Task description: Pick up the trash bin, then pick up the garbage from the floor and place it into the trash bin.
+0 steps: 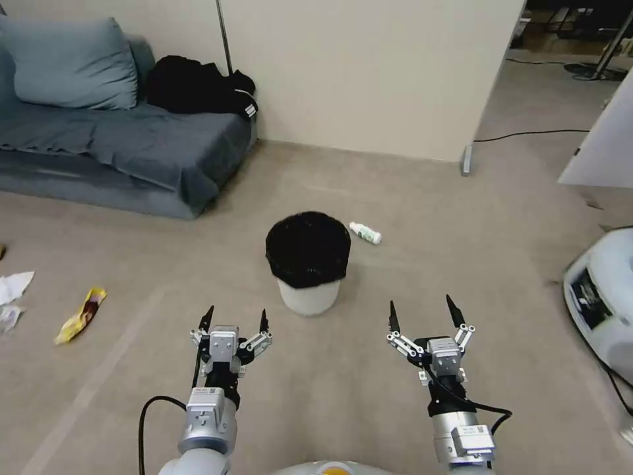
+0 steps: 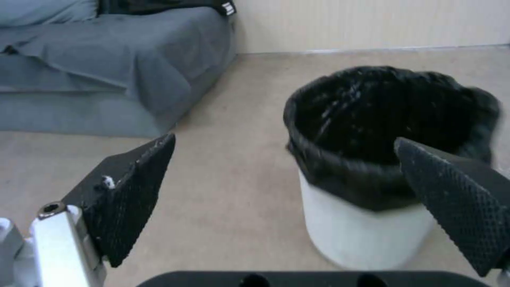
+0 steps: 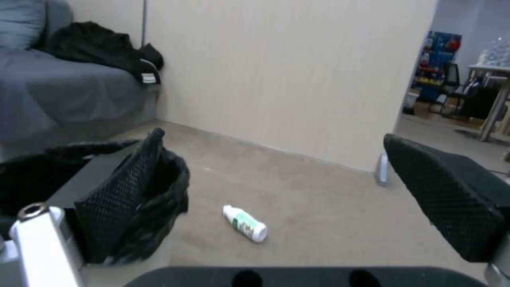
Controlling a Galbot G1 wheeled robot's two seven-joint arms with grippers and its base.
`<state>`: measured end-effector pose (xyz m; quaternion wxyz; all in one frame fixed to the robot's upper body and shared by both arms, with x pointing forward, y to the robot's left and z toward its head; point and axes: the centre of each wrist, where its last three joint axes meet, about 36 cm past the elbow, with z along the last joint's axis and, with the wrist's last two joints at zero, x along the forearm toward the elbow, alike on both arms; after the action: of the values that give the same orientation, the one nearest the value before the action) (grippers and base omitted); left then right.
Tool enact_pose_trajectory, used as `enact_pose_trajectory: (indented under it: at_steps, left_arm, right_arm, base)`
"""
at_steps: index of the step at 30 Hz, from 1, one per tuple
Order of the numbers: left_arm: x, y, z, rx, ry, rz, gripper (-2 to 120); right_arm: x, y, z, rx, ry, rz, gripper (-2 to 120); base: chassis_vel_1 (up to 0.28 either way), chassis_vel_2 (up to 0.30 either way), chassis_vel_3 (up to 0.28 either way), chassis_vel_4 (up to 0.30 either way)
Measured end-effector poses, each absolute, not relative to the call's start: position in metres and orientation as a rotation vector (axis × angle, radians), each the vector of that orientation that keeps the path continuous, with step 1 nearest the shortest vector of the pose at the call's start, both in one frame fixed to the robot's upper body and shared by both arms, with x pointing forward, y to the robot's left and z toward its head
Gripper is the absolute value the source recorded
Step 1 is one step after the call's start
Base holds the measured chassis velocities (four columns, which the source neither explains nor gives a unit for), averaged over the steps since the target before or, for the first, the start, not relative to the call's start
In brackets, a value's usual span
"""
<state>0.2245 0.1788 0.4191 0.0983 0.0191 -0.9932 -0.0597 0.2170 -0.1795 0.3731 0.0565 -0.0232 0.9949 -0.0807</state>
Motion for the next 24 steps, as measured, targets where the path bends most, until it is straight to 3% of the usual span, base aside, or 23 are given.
enact_pose_trajectory:
  at_steps: [16,24]
  left_arm:
    - [0.2266,0.1786,0.4181,0.061,-2.942,-0.179,100]
    - [0.2270,0.1786,0.4181,0.062,-2.940,-0.177,100]
  right_arm:
    - [0.2171,-0.1794,0.3715,-0.088,3.013,-0.254,100]
    - [0.2171,-0.1793,0.3692,-0.105,2.997,-0.260,100]
  base:
    - [-0.311,0.310,0.321,-0.317]
    - [-0.051,0.030,0.046,-0.017]
